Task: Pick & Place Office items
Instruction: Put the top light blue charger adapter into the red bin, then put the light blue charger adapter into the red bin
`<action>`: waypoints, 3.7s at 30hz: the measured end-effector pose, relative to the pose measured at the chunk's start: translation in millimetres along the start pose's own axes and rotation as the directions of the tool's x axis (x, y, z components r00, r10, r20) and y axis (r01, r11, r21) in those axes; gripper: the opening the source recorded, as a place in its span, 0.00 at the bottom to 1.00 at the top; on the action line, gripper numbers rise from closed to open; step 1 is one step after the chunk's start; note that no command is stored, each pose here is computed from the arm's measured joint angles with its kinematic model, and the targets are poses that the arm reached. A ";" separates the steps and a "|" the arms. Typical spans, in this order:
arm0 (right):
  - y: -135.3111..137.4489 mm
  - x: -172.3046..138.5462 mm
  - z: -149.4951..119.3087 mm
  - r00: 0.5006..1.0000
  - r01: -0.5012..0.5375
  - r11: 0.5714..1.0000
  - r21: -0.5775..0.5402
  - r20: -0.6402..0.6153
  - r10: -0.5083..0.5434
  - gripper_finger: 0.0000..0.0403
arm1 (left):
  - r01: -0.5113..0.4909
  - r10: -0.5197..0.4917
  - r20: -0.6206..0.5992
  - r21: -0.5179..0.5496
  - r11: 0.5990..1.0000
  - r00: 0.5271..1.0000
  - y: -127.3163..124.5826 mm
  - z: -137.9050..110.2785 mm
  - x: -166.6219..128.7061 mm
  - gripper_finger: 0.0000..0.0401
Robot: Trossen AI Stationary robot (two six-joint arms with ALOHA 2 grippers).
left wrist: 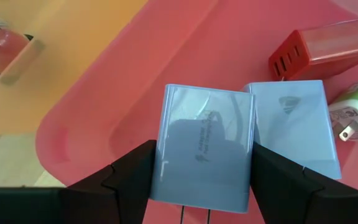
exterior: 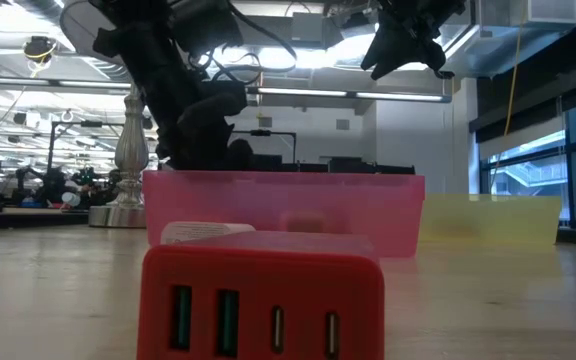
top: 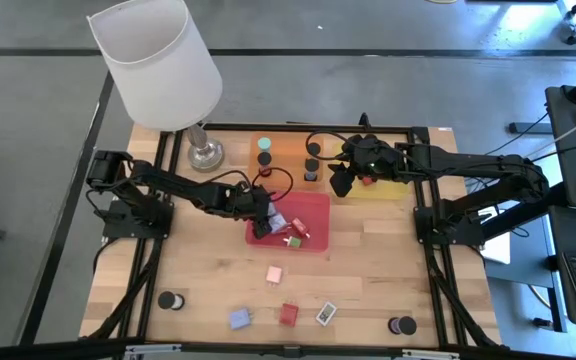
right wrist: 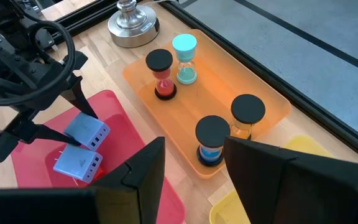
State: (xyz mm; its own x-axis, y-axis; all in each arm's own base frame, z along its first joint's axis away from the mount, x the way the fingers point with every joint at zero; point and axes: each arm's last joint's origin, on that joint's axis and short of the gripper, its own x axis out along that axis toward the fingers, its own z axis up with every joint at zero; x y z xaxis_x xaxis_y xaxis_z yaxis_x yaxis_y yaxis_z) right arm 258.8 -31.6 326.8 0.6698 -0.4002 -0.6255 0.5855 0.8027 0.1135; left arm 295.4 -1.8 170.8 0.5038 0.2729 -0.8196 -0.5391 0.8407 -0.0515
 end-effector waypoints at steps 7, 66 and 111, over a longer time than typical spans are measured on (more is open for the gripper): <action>0.0 0.0 0.0 1.000 0.000 1.000 0.000 0.000 0.000 0.41 | 0.006 -0.006 -0.003 -0.049 0.999 1.000 -0.2 -0.1 0.0 0.59; 0.0 0.0 0.0 1.000 0.001 1.000 0.000 0.000 -0.001 0.41 | 0.440 -0.442 -0.041 -0.054 0.896 0.896 -112.9 -105.4 -98.5 0.70; 0.0 0.0 0.0 1.000 -0.001 1.000 0.000 -0.001 0.001 0.41 | 0.174 -0.142 -0.175 0.181 0.968 0.974 -220.9 -166.1 -92.1 0.72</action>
State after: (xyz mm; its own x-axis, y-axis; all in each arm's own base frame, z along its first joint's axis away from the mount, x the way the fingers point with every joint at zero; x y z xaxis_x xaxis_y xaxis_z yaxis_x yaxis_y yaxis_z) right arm 258.8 -31.6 326.8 0.6703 -0.3989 -0.6257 0.5846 0.8032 0.1143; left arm 256.0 -290.4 162.9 0.4498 0.0645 -0.8908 -0.3118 0.9460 -0.0889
